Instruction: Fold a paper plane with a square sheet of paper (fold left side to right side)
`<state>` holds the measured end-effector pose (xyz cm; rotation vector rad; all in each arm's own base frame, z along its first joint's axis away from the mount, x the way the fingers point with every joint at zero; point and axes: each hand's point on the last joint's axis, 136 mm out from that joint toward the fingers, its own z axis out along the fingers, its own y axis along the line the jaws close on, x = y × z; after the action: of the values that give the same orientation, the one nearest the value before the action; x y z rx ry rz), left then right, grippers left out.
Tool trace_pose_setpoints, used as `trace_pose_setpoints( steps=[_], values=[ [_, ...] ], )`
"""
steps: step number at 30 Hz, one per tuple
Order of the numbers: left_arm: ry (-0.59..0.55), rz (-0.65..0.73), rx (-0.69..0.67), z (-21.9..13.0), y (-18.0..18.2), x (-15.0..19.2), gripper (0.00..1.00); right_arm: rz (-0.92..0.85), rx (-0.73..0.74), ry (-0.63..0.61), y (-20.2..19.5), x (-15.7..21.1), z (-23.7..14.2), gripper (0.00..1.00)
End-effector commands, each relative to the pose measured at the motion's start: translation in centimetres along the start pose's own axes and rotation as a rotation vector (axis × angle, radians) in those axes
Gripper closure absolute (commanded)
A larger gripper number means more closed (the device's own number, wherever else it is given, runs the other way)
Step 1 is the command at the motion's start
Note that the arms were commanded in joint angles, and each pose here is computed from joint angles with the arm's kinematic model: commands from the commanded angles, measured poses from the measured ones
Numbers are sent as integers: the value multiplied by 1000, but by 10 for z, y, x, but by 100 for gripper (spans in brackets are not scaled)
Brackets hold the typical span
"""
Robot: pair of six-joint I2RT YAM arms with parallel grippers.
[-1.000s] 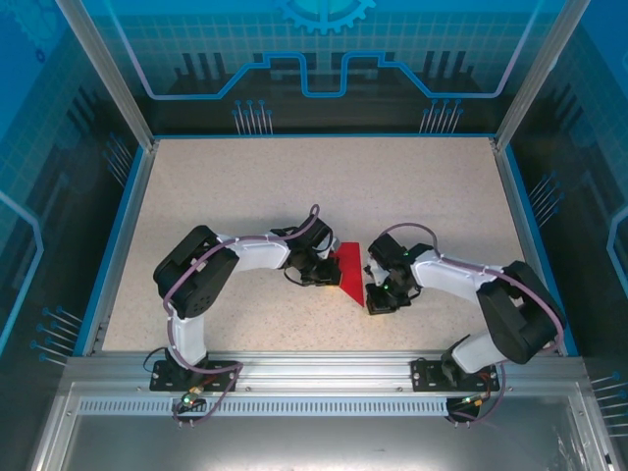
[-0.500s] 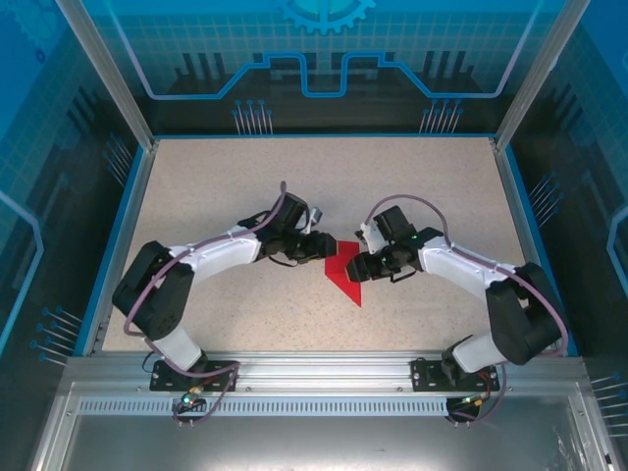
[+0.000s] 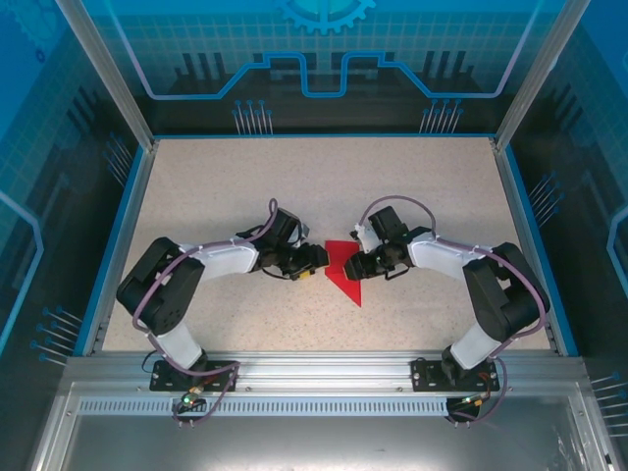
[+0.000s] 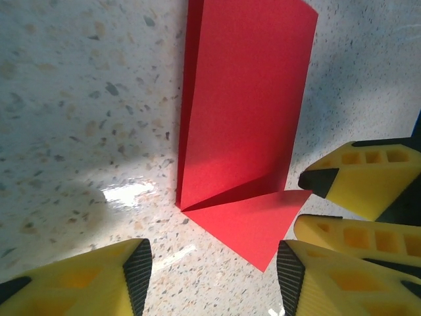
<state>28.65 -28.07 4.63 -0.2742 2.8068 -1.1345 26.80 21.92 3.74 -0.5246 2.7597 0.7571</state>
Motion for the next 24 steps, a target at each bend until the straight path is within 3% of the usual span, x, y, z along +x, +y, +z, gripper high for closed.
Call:
trace_pose_setpoints(
  steps=[1,4,15,21,24],
  values=[
    [34,4,40,11,-14,3,44,8,-10,-3,-7,-2,1,68],
    [47,1,37,17,-15,5,44,15,11,-1,-11,-1,-2,77],
    [73,6,37,30,-20,9,46,24,31,5,-17,4,-7,93],
    [76,8,35,31,-21,10,47,25,35,-1,-17,4,-9,95],
    [79,8,47,33,-24,10,56,26,36,3,-18,5,-8,95]
  ],
)
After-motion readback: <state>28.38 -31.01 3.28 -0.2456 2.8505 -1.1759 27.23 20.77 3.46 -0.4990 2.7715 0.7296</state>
